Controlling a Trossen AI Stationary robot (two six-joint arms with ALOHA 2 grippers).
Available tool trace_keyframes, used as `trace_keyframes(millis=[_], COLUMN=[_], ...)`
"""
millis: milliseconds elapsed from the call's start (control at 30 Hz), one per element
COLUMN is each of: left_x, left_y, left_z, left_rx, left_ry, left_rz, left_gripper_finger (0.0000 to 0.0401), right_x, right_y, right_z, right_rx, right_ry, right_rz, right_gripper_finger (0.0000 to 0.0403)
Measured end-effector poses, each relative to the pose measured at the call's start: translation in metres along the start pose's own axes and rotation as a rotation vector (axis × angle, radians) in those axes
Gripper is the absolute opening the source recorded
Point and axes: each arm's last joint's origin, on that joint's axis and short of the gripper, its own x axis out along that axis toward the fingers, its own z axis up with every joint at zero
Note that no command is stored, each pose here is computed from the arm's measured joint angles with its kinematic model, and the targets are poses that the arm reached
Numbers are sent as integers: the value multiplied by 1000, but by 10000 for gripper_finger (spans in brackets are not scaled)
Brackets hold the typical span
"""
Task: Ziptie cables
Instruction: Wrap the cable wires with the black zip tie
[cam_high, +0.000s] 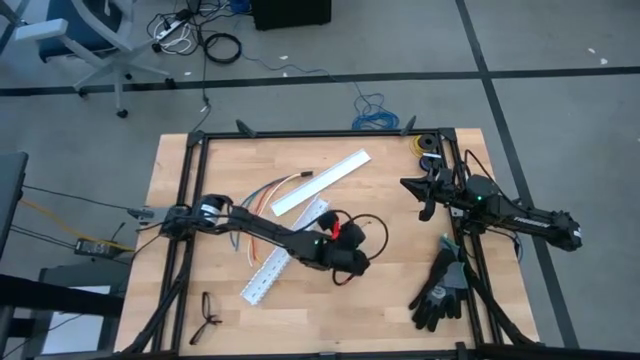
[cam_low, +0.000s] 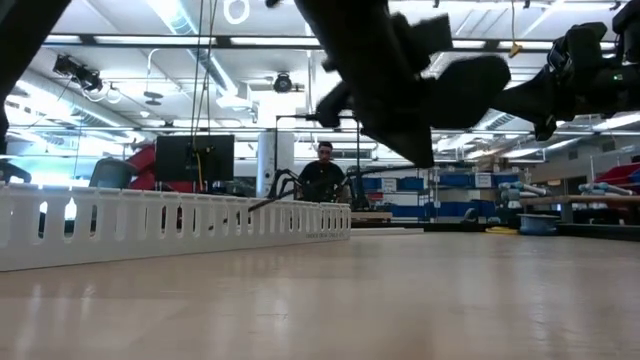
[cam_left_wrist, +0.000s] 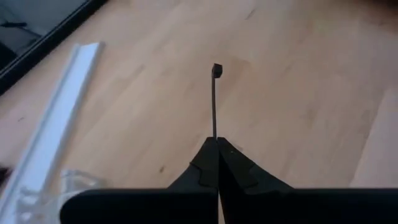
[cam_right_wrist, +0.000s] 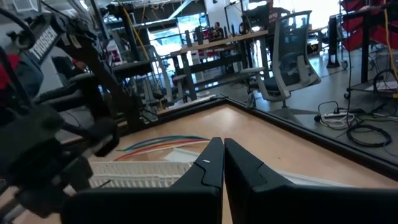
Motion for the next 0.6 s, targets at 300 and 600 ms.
trace_keyframes(millis=[300,600], left_x=[-32,-66], left_y=[24,77], left_z=[-28,-61], left_rx=[-104,-379], left_ry=[-19,-245], left_rz=[53,-105], left_gripper_finger=[0,0], right_x=[0,0], right_y=[0,0], right_z=[0,0], right_rx=[0,0], right_ry=[3,0], right_rz=[-1,0], right_gripper_finger=[4,4])
